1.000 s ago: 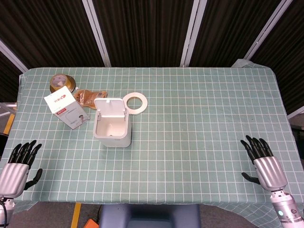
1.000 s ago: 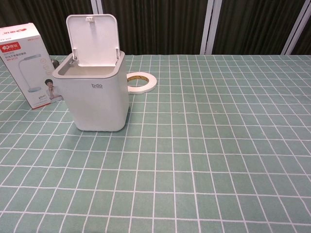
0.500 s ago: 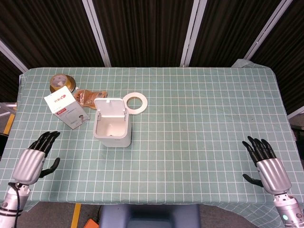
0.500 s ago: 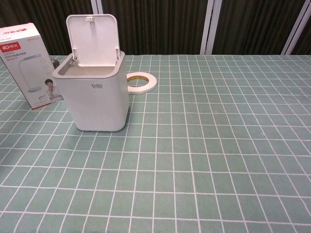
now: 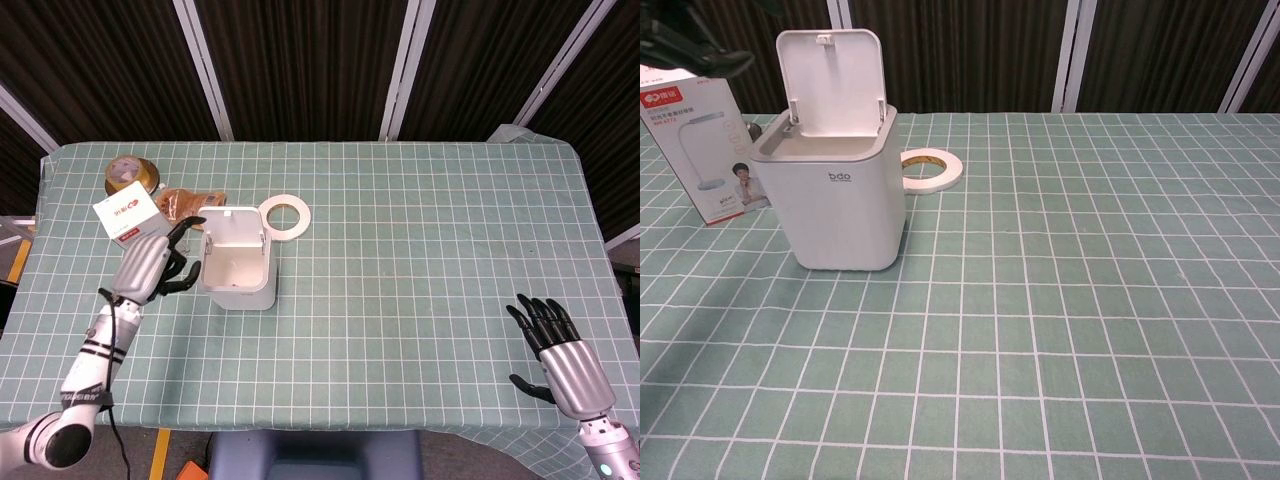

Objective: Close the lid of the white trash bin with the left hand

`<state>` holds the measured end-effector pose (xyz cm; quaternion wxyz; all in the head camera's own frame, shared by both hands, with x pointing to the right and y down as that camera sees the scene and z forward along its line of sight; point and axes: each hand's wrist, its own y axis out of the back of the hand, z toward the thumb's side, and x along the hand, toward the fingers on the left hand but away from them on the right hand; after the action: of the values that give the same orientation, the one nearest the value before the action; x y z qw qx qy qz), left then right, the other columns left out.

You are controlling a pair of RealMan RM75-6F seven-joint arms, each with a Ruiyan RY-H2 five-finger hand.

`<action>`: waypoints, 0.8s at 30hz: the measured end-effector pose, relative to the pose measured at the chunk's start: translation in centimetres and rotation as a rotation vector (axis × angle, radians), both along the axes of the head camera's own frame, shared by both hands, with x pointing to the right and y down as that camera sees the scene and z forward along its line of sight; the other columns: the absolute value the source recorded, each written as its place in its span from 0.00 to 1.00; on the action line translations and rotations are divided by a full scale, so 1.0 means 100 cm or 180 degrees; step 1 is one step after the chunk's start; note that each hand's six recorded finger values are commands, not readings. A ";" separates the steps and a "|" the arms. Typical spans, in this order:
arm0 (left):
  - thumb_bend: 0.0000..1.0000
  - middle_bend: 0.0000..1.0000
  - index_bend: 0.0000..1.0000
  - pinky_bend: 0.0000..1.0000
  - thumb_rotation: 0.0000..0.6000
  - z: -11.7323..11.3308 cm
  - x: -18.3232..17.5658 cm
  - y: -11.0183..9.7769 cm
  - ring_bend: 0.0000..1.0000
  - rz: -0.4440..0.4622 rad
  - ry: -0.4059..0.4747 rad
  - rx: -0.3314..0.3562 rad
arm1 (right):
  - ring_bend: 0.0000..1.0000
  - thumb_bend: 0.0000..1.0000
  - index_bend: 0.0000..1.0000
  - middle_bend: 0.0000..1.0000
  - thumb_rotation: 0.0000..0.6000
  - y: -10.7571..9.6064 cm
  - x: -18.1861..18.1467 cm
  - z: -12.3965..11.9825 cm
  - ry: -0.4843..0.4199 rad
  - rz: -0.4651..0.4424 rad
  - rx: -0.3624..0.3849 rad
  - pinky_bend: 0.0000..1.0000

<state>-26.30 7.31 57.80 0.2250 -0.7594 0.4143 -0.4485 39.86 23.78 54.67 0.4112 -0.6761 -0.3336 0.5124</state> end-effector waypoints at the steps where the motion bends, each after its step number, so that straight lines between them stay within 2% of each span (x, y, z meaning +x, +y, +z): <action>1: 0.48 1.00 0.19 1.00 1.00 0.003 0.008 -0.005 1.00 0.0000 0.0015 -0.0040 | 0.00 0.00 0.00 0.00 1.00 0.000 0.001 0.000 0.0005 0.0003 -0.0012 0.00; 5: 0.48 1.00 0.18 1.00 1.00 0.010 0.049 -0.030 1.00 0.0081 0.0014 -0.0066 | 0.00 0.00 0.00 0.00 1.00 0.000 0.002 0.000 0.0007 0.0011 -0.0061 0.00; 9: 0.48 1.00 0.18 1.00 1.00 0.017 0.066 -0.044 1.00 0.0115 -0.0067 -0.0032 | 0.00 0.00 0.00 0.00 1.00 0.000 0.003 0.001 0.0031 0.0022 -0.0071 0.00; 16: 0.48 1.00 0.19 1.00 1.00 0.030 0.070 -0.040 1.00 0.0301 -0.0253 -0.0231 | 0.00 0.00 0.00 0.00 1.00 -0.002 0.004 0.000 0.0036 0.0046 -0.0077 0.00; 24: 0.48 1.00 0.21 1.00 1.00 0.020 0.069 -0.032 1.00 0.0441 -0.0332 -0.0315 | 0.00 0.00 0.00 0.00 1.00 -0.001 0.004 -0.001 0.0028 0.0034 -0.0086 0.00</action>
<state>-19.36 4.14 59.83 0.2389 -0.7720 0.3258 -0.4907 40.30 23.71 54.58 0.4007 -0.6775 -0.3284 0.5220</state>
